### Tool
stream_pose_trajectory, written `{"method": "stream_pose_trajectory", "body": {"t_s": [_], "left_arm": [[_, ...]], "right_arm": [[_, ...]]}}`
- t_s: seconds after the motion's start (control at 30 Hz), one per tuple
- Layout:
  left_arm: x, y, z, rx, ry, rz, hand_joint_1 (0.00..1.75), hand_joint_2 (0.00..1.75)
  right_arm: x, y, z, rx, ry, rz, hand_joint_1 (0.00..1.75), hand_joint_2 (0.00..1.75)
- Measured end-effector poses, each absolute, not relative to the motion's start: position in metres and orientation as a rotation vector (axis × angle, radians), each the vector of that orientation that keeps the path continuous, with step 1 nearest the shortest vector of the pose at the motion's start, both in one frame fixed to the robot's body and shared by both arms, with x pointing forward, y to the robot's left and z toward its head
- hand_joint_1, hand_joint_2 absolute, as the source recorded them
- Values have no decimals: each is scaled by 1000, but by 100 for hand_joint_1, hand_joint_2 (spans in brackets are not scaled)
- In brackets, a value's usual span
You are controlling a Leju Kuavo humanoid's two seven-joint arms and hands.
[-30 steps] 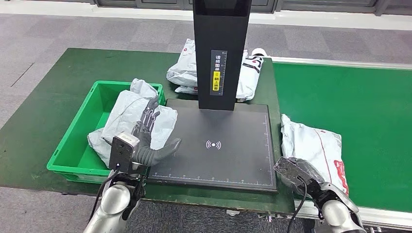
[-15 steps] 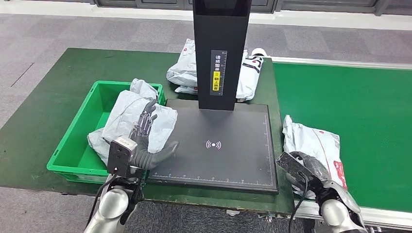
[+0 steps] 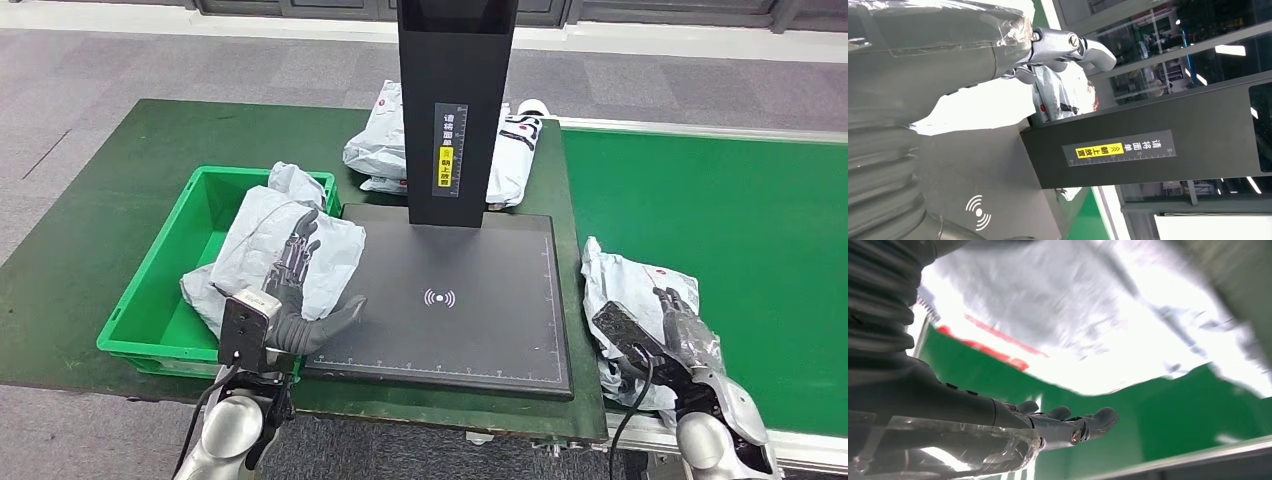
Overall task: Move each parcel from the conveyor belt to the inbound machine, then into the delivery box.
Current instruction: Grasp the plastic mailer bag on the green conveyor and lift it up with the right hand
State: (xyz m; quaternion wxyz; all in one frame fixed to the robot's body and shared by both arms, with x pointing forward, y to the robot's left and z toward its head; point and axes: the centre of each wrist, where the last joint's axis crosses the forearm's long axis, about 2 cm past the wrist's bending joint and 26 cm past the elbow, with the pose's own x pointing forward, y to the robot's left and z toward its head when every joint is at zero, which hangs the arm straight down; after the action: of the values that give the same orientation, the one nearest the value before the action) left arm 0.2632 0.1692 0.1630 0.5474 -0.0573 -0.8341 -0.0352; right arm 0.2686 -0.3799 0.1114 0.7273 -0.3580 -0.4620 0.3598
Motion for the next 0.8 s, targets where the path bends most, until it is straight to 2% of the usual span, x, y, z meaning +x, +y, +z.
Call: {"method": "stream_pose_trajectory", "body": {"t_s": [0.4,0.8], "left_arm": [[263,169,163,-136,-1972,-85,0,175],[269,167,165,-151,-1971,-103,0,175]], "right_arm": [[261,-386,107,-846,-947,822,0,175],[248,-388,88,-922,-680,1029,0,175]]}}
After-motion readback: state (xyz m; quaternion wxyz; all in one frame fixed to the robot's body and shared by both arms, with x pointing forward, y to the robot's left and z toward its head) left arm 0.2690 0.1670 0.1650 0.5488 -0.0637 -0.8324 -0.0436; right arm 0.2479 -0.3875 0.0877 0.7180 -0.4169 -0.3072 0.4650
